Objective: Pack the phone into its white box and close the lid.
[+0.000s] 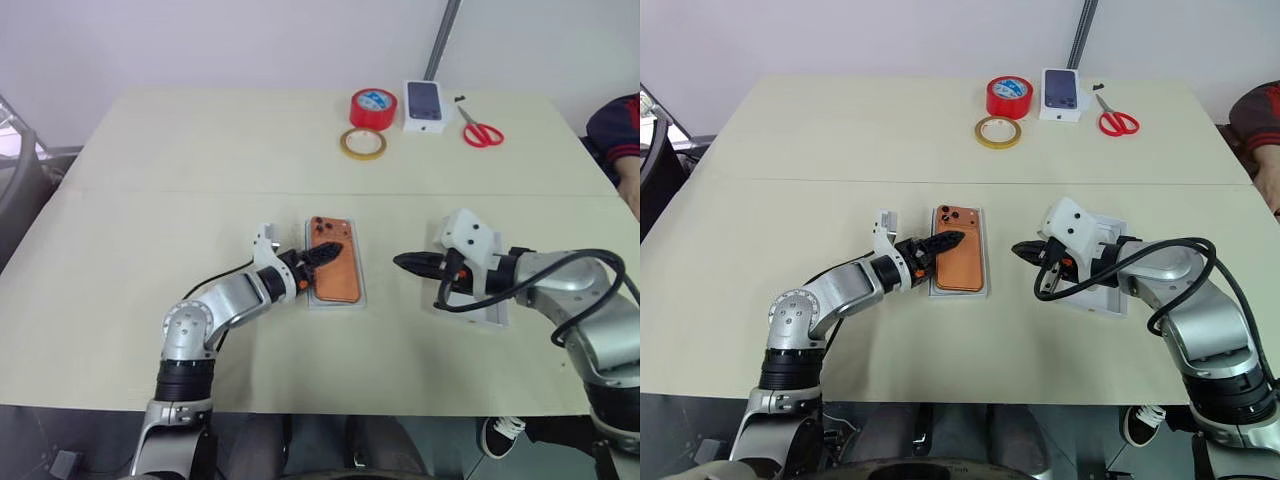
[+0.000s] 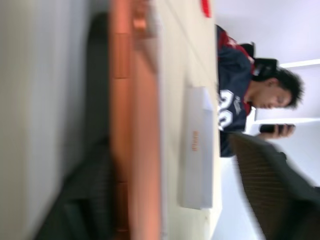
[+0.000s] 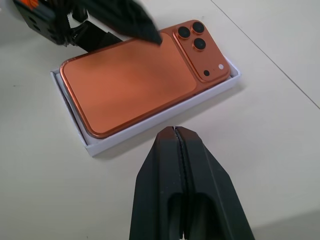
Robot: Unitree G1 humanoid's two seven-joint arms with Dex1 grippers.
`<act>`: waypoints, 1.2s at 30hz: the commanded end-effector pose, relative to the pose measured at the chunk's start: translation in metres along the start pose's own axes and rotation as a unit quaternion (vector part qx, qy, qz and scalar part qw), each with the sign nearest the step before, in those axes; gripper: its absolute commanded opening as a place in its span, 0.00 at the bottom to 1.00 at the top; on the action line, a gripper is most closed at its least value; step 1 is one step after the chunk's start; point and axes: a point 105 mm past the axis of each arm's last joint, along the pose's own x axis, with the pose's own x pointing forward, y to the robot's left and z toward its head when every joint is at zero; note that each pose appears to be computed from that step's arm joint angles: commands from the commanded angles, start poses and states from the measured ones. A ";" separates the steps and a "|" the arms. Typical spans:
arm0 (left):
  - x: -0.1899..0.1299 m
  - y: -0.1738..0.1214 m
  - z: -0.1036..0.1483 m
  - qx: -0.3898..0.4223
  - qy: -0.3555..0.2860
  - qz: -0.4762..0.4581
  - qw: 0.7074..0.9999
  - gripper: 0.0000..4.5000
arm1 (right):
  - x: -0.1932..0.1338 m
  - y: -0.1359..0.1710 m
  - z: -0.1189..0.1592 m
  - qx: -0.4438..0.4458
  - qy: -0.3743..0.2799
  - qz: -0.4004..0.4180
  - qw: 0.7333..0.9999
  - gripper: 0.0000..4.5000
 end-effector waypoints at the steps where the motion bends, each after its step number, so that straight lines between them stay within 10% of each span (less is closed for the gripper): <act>1: -0.018 -0.014 0.014 0.035 -0.011 -0.019 0.999 0.99 | -0.005 -0.001 0.010 -0.025 -0.009 -0.006 1.000 0.00; 9: -0.067 -0.005 0.050 0.223 -0.018 0.069 0.972 0.99 | 0.009 -0.014 0.003 -0.048 0.033 -0.035 0.998 0.00; 18: -0.059 0.029 0.048 0.456 0.055 0.161 0.873 0.02 | 0.046 -0.022 -0.004 -0.073 0.084 -0.058 0.992 0.00; 36: 0.022 0.007 -0.024 0.507 0.208 0.003 0.836 0.02 | 0.070 -0.002 -0.005 -0.125 0.107 -0.034 0.986 0.00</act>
